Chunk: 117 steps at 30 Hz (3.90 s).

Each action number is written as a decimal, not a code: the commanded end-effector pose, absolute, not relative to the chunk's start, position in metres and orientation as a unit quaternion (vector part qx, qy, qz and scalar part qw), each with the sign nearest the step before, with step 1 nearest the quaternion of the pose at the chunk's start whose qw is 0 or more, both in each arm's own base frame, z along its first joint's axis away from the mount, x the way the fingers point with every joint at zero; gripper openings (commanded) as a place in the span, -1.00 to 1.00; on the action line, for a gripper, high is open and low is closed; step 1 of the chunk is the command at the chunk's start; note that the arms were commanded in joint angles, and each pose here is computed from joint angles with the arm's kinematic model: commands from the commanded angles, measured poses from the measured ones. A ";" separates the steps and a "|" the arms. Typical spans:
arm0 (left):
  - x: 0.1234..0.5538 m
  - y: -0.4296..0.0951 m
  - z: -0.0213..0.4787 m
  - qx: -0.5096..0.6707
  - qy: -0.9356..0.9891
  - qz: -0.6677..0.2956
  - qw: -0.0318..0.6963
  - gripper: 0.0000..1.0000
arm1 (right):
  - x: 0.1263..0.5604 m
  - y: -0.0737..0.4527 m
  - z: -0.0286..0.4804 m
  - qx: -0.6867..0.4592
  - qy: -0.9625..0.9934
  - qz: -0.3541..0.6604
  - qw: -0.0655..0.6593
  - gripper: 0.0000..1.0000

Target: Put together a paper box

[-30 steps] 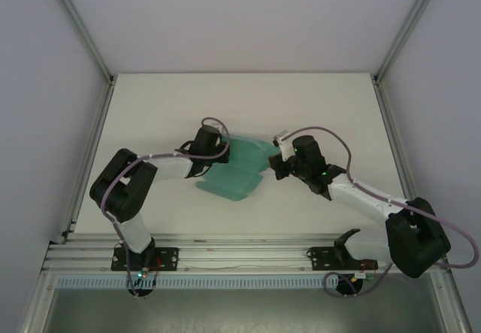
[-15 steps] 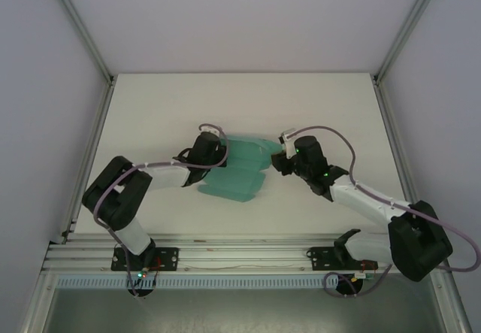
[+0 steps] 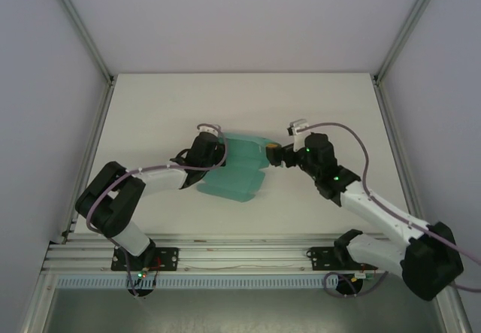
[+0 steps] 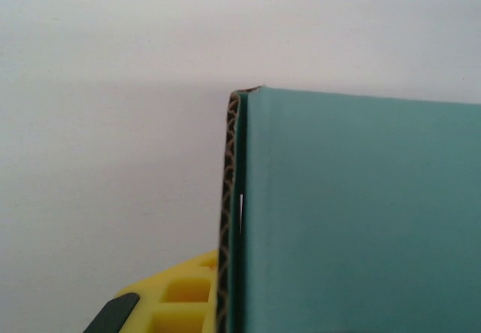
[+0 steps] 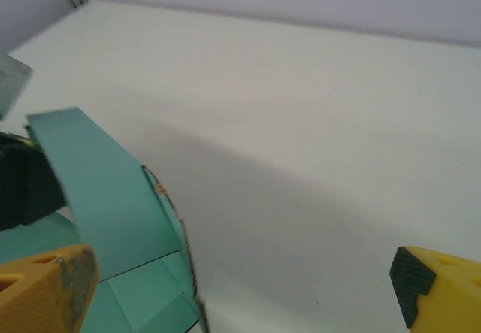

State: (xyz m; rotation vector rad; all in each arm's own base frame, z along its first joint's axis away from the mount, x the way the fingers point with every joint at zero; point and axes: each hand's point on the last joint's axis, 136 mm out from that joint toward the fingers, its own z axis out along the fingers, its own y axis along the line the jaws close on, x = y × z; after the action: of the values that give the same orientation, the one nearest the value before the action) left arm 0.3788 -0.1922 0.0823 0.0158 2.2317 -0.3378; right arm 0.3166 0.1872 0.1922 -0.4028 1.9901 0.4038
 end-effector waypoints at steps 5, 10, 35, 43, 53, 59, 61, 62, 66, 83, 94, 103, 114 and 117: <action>0.375 -0.192 0.095 0.006 0.887 -0.134 0.441 -1.00 | 0.344 0.214 0.174 -0.184 0.842 0.179 0.474 0.99; 0.374 -0.196 0.095 0.009 0.889 -0.127 0.439 -1.00 | 0.365 0.231 0.167 -0.158 0.840 0.190 0.483 0.99; 0.380 -0.159 0.122 -0.074 0.880 -0.053 0.466 -1.00 | 0.295 0.159 0.101 0.006 0.920 0.124 0.371 0.99; 0.379 -0.167 0.116 -0.060 0.886 -0.067 0.455 -1.00 | 0.332 0.173 0.106 0.012 0.902 0.119 0.414 0.99; 0.378 -0.175 0.107 -0.047 0.892 -0.078 0.443 -1.00 | 0.362 0.191 0.107 -0.013 0.902 0.099 0.419 0.99; 0.380 -0.178 0.102 -0.050 0.895 -0.081 0.436 -1.00 | 0.367 0.222 0.111 -0.053 0.895 0.132 0.423 0.99; 0.380 -0.178 0.101 -0.050 0.896 -0.080 0.433 -1.00 | 0.366 0.231 0.109 -0.075 0.896 0.117 0.421 0.99; 0.380 -0.179 0.101 -0.048 0.896 -0.080 0.433 -1.00 | 0.366 0.234 0.106 -0.087 0.898 0.106 0.418 0.99; 0.379 -0.177 0.100 -0.050 0.895 -0.079 0.435 -1.00 | 0.365 0.236 0.095 -0.105 0.906 0.076 0.404 0.99; 0.371 -0.166 0.109 -0.037 0.879 -0.071 0.469 -1.00 | 0.346 0.222 0.119 -0.141 0.902 0.121 0.390 1.00; 0.371 -0.170 0.111 -0.046 0.876 -0.092 0.471 -1.00 | 0.349 0.244 0.116 -0.163 0.889 0.180 0.388 0.99; 0.373 -0.167 0.106 -0.057 0.879 -0.081 0.466 -1.00 | 0.359 0.237 0.121 -0.137 0.886 0.121 0.426 0.99; 0.374 -0.161 0.109 -0.049 0.879 -0.066 0.471 -1.00 | 0.291 0.210 0.161 -0.212 0.864 0.221 0.400 1.00; 0.375 -0.159 0.111 -0.049 0.878 -0.066 0.472 -1.00 | 0.293 0.197 0.193 -0.197 0.840 0.289 0.416 0.99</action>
State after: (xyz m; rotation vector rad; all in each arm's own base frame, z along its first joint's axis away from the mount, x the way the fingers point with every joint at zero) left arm 0.3702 -0.1594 0.1003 -0.1200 2.1799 -0.1617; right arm 0.3063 0.1960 0.1816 -0.4306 2.1222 0.5485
